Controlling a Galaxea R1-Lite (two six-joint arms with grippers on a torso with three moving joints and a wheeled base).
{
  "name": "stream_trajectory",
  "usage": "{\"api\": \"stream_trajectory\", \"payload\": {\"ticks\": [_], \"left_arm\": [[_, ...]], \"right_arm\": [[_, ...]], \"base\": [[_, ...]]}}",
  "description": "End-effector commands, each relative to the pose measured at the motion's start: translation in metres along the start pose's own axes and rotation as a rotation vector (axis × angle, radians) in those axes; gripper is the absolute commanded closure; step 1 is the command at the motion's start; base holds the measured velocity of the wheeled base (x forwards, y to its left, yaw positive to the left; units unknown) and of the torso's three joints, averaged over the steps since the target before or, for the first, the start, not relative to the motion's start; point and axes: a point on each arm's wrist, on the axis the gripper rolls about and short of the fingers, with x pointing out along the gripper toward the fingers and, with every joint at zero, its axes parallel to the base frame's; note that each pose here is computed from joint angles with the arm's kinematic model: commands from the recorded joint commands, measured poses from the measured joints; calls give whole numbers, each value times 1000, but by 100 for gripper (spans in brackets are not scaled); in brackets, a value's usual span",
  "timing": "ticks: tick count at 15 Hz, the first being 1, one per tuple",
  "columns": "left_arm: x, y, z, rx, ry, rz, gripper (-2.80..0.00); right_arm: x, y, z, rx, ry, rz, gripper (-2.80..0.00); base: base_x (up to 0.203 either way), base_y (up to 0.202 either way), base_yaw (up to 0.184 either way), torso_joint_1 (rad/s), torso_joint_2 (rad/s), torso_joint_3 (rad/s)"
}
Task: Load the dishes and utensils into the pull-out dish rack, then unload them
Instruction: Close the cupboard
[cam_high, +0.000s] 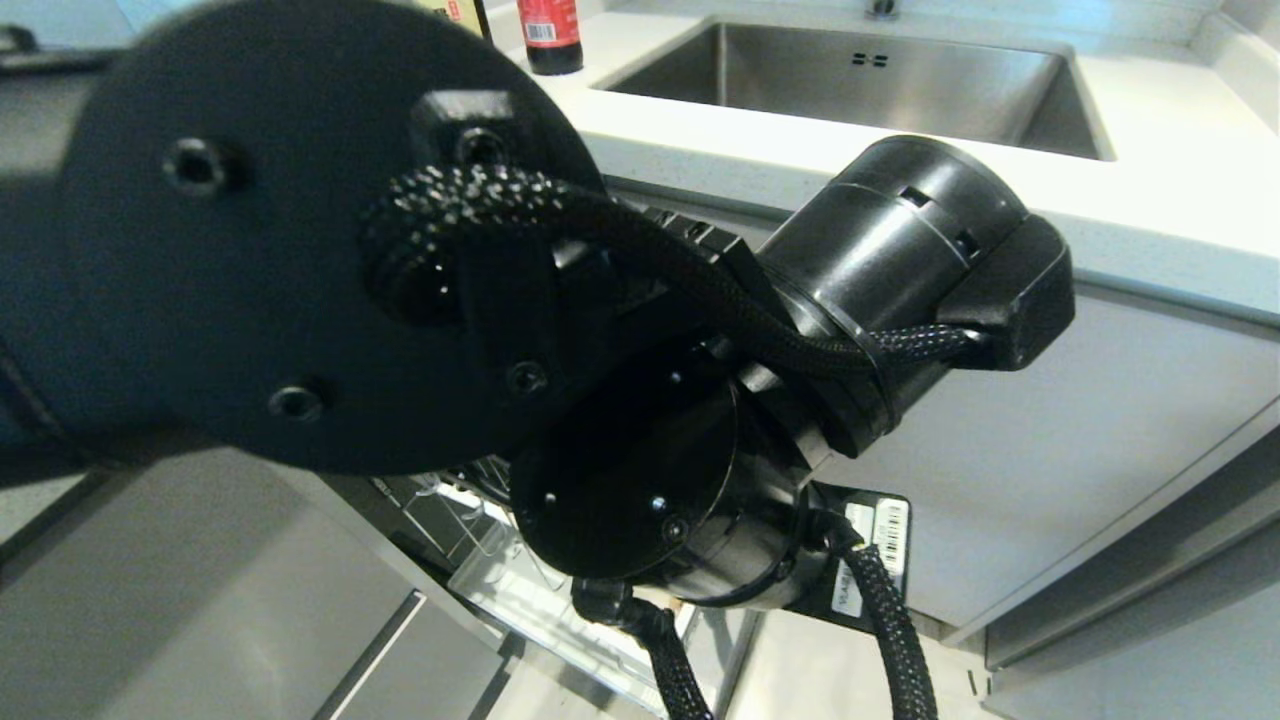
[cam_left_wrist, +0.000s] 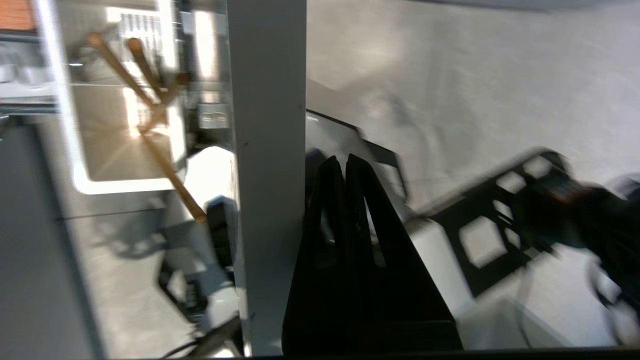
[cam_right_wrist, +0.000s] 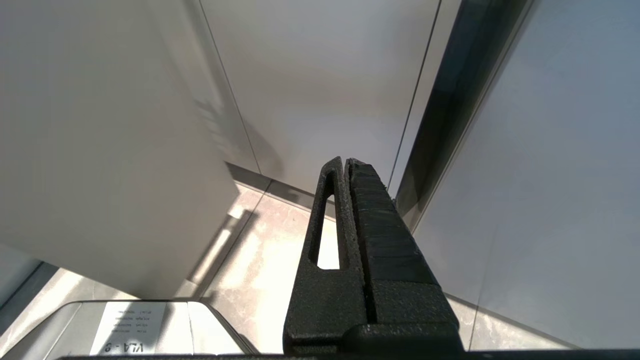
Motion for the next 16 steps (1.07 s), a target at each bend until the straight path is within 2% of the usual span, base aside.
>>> {"api": "stream_trajectory", "payload": {"ticks": [1, 4, 7, 11, 16], "left_arm": [[1, 8, 2, -8, -29, 86, 0], [1, 23, 6, -13, -85, 256, 0], [-1, 41, 12, -35, -130, 388, 0], [-5, 79, 18, -65, -124, 591, 0], [-7, 123, 31, -148, -128, 756, 0]], "right_arm": [[0, 0, 0, 0, 0, 1, 0], [0, 0, 0, 0, 0, 1, 0], [0, 0, 0, 0, 1, 0, 0], [0, 0, 0, 0, 0, 0, 0], [0, 0, 0, 0, 2, 0, 0]], "base": [[0, 0, 0, 0, 0, 0], [0, 0, 0, 0, 0, 0], [0, 0, 0, 0, 0, 0], [0, 0, 0, 0, 0, 0], [0, 0, 0, 0, 0, 0]]}}
